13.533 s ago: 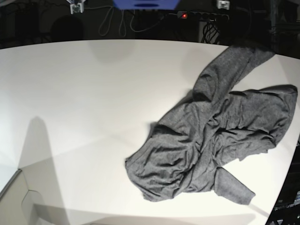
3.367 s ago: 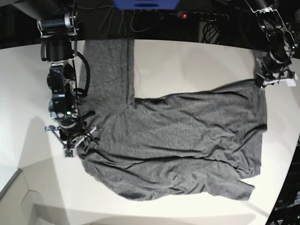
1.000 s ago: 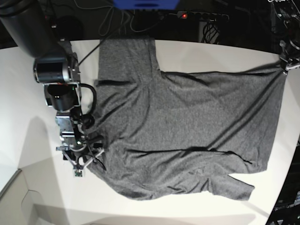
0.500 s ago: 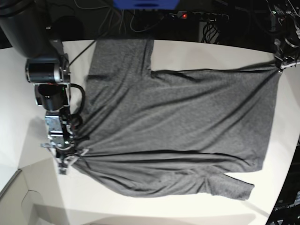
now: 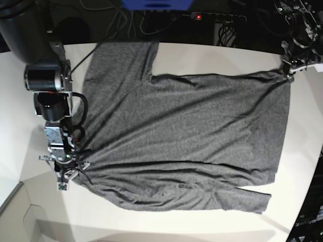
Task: Layout the t-shirt on the table in an organized manner, then fold the t-shirt properly
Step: 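Hold the shirt with both grippers and stretch it flat across the table, then release the left gripper and move it down to the shirt's side edge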
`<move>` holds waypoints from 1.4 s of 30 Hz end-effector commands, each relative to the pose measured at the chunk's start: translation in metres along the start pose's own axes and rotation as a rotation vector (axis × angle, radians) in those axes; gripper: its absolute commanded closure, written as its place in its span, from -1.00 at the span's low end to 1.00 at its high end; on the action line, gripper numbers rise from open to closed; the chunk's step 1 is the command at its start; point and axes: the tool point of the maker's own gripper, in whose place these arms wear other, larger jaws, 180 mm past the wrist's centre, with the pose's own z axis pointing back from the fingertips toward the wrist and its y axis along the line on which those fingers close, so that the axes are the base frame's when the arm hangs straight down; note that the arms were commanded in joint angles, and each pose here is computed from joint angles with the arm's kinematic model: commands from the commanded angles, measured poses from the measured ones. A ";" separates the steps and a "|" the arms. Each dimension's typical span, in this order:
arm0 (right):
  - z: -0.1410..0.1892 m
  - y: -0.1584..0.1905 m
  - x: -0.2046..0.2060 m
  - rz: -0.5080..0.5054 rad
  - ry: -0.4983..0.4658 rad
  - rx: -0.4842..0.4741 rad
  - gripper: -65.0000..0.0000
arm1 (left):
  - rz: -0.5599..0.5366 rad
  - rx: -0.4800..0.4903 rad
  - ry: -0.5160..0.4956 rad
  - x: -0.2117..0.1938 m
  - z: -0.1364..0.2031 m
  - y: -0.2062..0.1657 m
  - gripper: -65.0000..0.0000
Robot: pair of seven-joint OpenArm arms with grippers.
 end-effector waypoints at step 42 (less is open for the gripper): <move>0.002 0.016 0.028 -0.022 -0.041 0.009 0.98 | -0.018 -0.219 -0.128 0.143 -0.060 -0.150 0.14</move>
